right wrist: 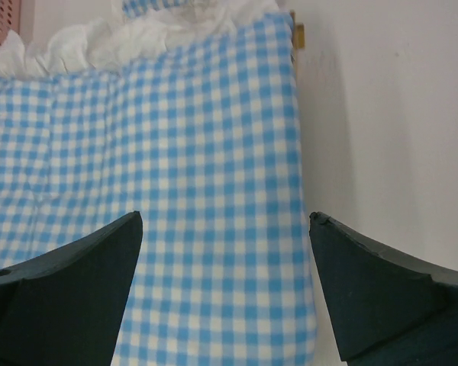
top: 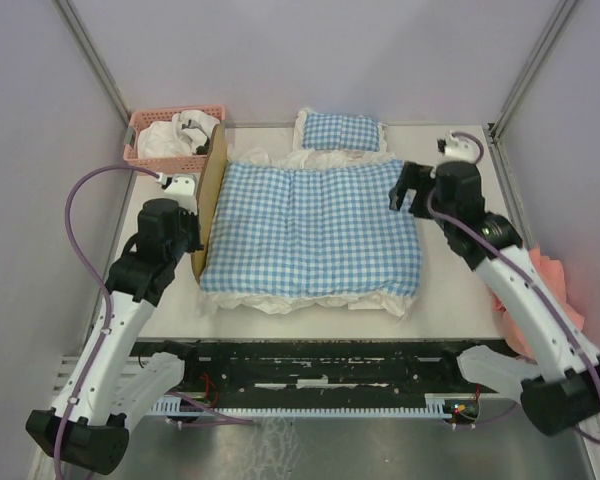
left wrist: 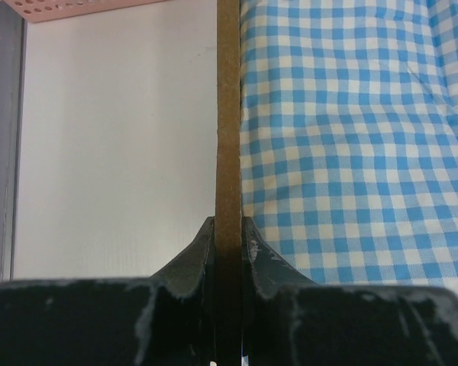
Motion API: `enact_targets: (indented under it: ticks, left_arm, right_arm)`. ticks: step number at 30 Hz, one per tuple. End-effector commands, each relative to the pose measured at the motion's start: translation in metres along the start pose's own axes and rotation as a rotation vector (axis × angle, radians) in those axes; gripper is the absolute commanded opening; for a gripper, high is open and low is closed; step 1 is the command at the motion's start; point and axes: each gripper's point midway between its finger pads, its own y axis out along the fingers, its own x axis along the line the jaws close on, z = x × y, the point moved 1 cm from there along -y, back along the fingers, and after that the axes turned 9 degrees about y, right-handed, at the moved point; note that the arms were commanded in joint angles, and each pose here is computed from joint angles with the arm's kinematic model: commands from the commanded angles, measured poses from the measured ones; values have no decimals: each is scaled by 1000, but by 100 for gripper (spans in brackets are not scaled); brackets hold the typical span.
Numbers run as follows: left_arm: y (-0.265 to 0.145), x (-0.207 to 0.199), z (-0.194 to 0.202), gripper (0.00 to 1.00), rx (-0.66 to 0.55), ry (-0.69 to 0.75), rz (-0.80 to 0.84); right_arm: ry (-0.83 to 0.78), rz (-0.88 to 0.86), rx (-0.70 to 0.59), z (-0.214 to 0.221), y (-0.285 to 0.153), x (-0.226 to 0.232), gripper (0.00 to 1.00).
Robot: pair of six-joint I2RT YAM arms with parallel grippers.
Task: Set up the pet bed
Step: Move the bed frame to the center of the board.
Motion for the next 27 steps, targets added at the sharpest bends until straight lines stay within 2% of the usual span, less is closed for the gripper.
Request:
enact_targets:
  ticks: [1,3,8,11,15,23,27]
  left_arm:
    - [-9,30,-60,3,-229,-28,-146]
    - [-6,25,-59,3,-241,-50,-127]
    - [2,29,-53,3,-220,-30,-163]
    - [5,18,-56,3,-237,-45,-101]
    - [8,9,-55,3,-267,-72,-54]
    - [18,-16,-41,3,-269,-95,61]
    - [18,-15,-37,3,-262,-71,56]
  right_arm:
    - [-139,-43,-58,-57,52,44,99]
    - [-157,-50,-59,-74,78,59,99]
    - [-124,-25,-61,-105,152,69,93]
    - [-49,40,-57,-116,202,51,86]
    - [66,0,18,-111,270,33,79]
    - [199,-133,34,-99,366,23,84]
    - [238,-179,24,-90,404,14,88]
